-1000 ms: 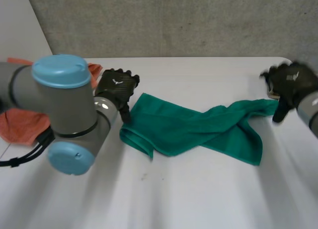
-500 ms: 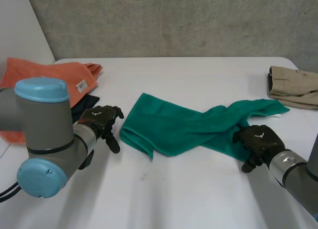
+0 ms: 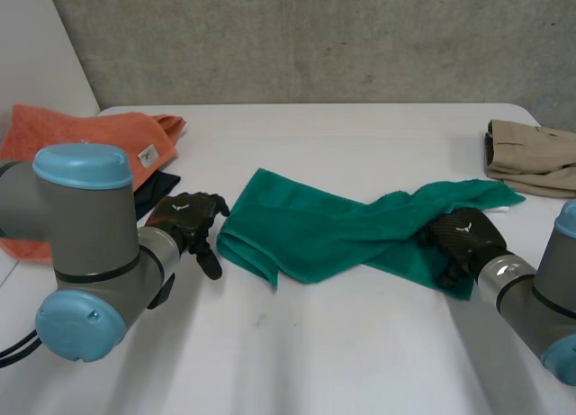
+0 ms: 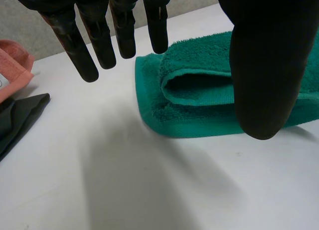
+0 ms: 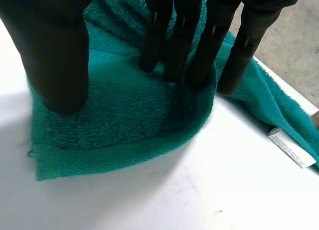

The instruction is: Fold the laundry.

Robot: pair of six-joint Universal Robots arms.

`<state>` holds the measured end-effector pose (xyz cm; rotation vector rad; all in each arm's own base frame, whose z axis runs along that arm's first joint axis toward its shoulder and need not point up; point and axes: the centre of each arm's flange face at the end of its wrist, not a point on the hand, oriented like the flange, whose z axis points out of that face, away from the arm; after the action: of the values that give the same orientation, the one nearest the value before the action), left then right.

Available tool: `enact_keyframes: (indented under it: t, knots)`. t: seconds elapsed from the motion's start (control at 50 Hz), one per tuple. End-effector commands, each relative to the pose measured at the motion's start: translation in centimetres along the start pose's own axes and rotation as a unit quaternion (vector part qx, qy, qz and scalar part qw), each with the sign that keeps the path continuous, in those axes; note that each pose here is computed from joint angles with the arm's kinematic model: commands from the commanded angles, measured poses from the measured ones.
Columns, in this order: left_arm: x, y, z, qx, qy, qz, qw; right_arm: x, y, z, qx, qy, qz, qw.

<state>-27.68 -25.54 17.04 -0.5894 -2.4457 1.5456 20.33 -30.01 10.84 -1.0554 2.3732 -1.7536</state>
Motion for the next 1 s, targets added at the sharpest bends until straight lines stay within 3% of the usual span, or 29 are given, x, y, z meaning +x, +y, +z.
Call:
enact_keyframes:
  t: [0.02,0.14,0.36,0.54,0.74,0.9,1.0]
  knots:
    - [0.0,-0.1,0.0,0.001,0.0,0.0,1.0,0.4,-0.4,0.4,0.008,0.005,-0.007,1.0]
    - [0.0,-0.2,-0.1,0.004,0.0,0.0,1.0,0.5,-0.2,1.1,0.008,0.007,-0.009,1.0]
    - [0.9,-0.2,-0.5,0.006,0.009,0.006,1.0,3.5,-2.2,2.4,0.045,0.076,-0.02,0.996]
    - [2.2,0.5,-0.3,0.001,0.025,0.015,1.0,4.2,-6.1,-2.1,0.055,0.07,-0.02,0.996]
    - [3.7,1.2,4.3,0.007,0.03,0.023,0.999,4.2,-8.6,-5.0,0.087,0.056,-0.029,0.994]
    - [3.1,-0.6,6.6,0.053,0.009,0.015,0.998,7.5,-8.3,-4.7,0.077,0.101,-0.035,0.991]
    - [2.3,-3.4,5.3,0.091,-0.002,0.008,0.996,9.3,-11.2,-6.2,0.102,0.134,-0.081,0.982]
